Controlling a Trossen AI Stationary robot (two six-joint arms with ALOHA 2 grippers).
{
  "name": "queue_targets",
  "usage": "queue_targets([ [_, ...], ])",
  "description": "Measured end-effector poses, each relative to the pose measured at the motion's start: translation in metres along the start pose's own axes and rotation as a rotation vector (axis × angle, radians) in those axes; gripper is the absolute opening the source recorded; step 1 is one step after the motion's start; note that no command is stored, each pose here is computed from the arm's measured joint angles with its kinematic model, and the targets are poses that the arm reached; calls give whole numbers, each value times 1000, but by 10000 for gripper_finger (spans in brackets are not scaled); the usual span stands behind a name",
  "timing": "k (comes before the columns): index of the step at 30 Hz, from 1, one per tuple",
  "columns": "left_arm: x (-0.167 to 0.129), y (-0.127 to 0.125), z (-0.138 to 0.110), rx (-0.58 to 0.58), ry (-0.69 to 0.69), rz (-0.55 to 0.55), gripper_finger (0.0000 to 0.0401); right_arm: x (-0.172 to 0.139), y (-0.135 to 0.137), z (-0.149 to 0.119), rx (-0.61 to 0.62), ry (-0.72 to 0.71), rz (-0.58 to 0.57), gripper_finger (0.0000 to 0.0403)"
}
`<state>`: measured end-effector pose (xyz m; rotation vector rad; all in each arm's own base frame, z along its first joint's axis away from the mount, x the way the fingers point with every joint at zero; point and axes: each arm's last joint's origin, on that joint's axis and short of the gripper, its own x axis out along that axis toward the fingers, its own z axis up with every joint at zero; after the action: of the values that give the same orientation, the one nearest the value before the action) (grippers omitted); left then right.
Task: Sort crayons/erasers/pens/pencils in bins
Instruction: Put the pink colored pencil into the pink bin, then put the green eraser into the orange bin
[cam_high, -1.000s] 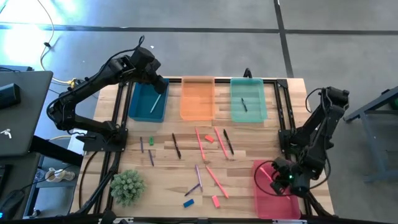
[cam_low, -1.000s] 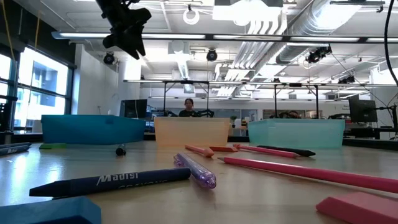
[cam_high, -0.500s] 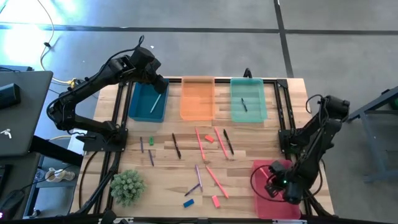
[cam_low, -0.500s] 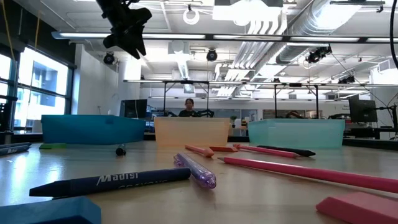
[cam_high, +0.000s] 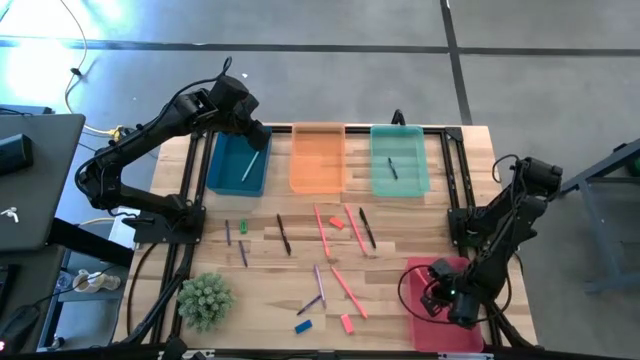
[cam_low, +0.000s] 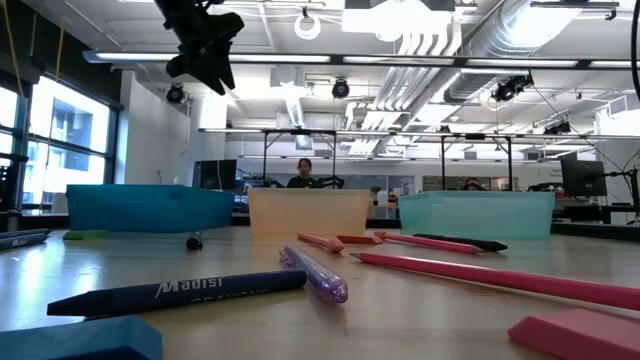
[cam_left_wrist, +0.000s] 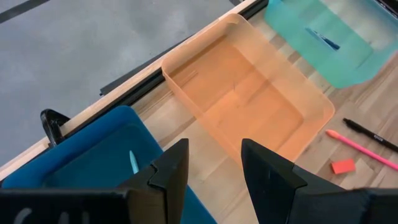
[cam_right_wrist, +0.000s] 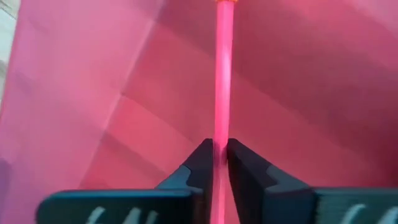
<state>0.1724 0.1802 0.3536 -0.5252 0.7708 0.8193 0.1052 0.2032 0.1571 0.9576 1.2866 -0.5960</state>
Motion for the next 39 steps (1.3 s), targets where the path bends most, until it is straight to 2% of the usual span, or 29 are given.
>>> queue_targets([
  [6, 0, 0, 0, 0, 1, -1, 138, 0, 5, 0, 27, 28, 28, 85],
  [10, 0, 0, 0, 0, 1, -1, 138, -5, 10, -2, 62, 61, 106, 93],
  [14, 0, 0, 0, -2, 1, -1, 138, -22, 15, 0, 84, 15, 177, 94],
  [17, 0, 0, 0, -28, 0, 4, 138, -36, 18, 7, 95, -73, 193, 94],
  [23, 0, 0, -1, -125, 10, 10, 141, -62, 25, 25, 115, -180, 142, 94],
  [29, 0, 1, -7, -178, 66, 23, 163, -83, 32, 42, 95, -334, 117, 94],
  [34, -1, 2, -14, -289, 145, 50, 179, -94, 30, 57, 125, -434, 26, 94],
  [39, 7, -8, -28, -299, 228, 45, 178, -100, 28, 71, 154, -540, 6, 94],
])
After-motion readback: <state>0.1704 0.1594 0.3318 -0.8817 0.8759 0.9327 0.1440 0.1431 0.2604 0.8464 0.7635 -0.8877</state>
